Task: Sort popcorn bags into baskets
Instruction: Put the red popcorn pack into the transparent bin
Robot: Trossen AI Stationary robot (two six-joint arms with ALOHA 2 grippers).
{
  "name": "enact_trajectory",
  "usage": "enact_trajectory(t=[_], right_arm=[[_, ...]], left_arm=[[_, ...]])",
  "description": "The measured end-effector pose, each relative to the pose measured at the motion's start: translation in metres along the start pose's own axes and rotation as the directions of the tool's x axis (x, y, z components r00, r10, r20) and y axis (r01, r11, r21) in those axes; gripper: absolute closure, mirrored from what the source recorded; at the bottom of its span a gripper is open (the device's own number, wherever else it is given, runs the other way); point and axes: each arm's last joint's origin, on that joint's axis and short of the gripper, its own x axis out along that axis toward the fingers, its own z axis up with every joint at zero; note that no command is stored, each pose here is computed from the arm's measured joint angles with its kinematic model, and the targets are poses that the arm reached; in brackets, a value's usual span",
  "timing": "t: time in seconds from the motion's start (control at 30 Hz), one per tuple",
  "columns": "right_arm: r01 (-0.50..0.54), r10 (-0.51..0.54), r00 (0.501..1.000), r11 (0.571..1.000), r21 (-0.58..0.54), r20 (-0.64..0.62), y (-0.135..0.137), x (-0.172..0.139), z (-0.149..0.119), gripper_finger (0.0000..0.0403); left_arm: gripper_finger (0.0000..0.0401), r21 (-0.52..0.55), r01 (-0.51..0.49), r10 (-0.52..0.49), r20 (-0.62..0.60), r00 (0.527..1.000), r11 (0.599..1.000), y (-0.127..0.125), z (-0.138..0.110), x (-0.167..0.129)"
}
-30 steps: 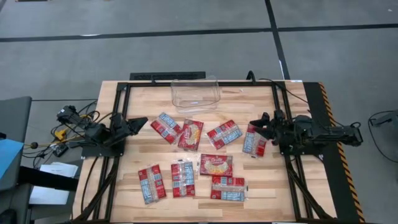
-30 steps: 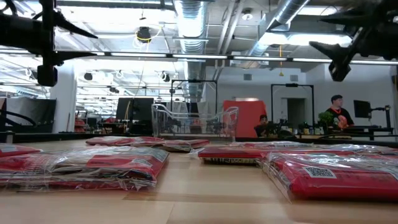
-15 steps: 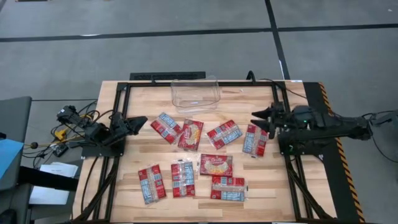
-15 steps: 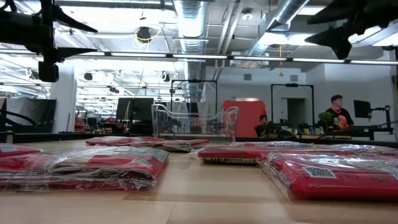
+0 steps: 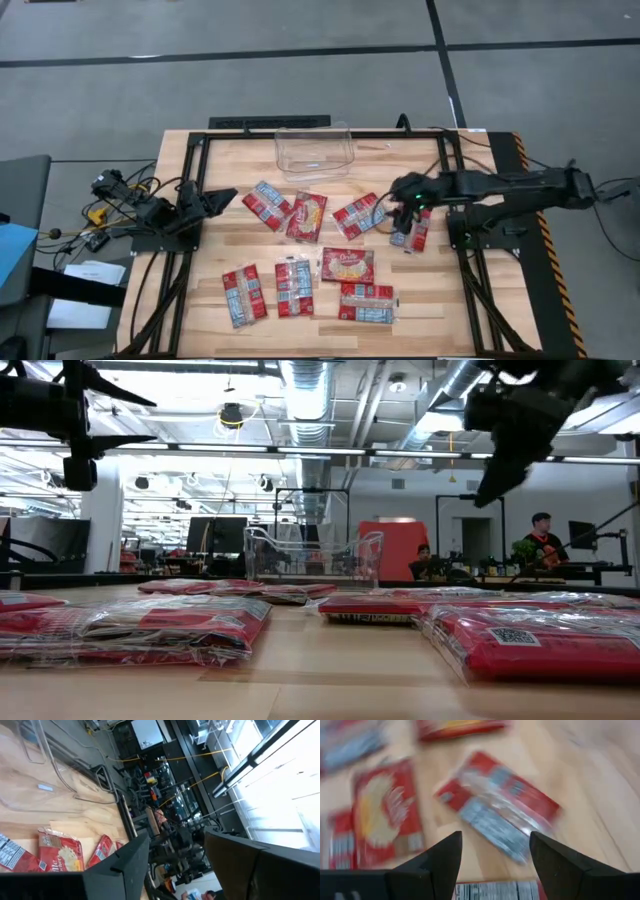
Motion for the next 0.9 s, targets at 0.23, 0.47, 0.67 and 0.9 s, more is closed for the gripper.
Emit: enact_trajectory(t=[0.23, 0.47, 0.67, 0.9], right_arm=[[0.031, -0.042, 0.999, 0.942, -0.335, -0.025, 0.021, 0.031, 0.019, 0.0132], [0.107, -0.131, 0.973, 0.985, -0.132, -0.190, 0.010, 0.037, 0.040, 0.0134], [0.081, -0.018, 0.970, 0.965, 0.249, -0.244, -0.022, 0.035, 0.039, 0.0137], [0.130, -0.035, 0.976, 0.886, 0.445, -0.216, -0.050, 0.027, 0.022, 0.0138]], left_arm=[[0.0177, 0.012, -0.002, 0.002, -0.002, 1.000, 1.000, 0.000, 0.000, 0.000], [0.0173, -0.035, 0.026, -0.028, -0.040, 0.999, 0.999, 0.000, -0.001, 0.000], [0.0172, -0.039, 0.071, -0.077, -0.172, 0.982, 0.997, -0.012, -0.008, 0.004], [0.0172, 0.236, 0.085, -0.024, -0.250, 0.968, 0.968, -0.086, -0.021, 0.036]])
